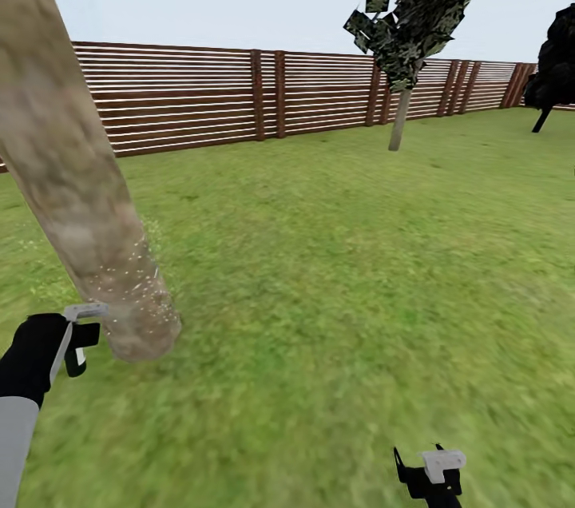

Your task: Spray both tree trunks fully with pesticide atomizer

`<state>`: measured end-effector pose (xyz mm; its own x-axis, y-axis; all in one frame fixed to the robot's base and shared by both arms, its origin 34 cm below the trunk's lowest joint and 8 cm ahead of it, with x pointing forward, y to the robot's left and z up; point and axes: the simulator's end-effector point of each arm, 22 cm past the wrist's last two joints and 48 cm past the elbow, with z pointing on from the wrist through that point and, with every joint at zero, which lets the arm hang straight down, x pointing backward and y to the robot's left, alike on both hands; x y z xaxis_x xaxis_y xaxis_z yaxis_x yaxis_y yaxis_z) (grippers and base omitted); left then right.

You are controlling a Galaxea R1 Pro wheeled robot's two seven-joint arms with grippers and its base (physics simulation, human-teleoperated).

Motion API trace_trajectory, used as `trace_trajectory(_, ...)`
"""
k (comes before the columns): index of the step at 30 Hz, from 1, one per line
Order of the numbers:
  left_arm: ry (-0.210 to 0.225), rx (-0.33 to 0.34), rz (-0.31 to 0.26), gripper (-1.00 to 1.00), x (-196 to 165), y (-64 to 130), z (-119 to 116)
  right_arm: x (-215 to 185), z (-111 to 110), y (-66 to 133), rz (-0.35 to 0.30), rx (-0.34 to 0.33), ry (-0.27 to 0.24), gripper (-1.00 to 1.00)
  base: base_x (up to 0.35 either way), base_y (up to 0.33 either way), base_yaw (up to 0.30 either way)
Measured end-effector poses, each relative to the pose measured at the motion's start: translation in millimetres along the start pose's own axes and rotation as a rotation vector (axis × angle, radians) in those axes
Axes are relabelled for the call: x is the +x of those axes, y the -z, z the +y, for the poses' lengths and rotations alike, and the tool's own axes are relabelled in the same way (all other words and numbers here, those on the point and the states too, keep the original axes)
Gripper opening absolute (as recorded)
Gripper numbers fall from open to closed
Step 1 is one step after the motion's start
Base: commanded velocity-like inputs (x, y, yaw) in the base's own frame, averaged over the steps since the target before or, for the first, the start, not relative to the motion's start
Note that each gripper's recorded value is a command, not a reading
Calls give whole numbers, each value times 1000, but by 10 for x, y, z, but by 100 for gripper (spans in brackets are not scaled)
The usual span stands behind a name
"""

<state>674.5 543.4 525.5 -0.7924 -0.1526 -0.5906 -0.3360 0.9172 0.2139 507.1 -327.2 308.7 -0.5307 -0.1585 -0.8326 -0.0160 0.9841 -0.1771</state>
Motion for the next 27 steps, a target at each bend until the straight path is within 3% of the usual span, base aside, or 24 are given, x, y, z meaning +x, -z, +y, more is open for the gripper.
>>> trace_trajectory(5,-2,-5,9,-100,52,-24,14,0,0,0,0,0,0,100,0,-274,0)
trace_trajectory(7,-19,-7,-5,-100,194,-130,7,0,0,0,0,0,0,100,0,-274,0)
trace_trajectory(10,-29,-1,40,-100,488,-281,-21,-2,-1,0,0,0,0,100,67,-271,41)
trace_trajectory(17,-28,-1,60,-100,615,-328,-23,-3,4,1,0,-1,1,100,229,-195,260)
trace_trajectory(20,-29,0,104,-100,842,-410,-17,-3,3,1,0,-1,1,100,279,-152,231)
trace_trajectory(24,-23,0,77,-100,841,-450,2,-2,2,2,0,-1,1,100,304,-95,32)
trace_trajectory(27,-20,12,102,-100,965,-484,-68,-3,2,1,-1,-1,1,100,308,-98,2)
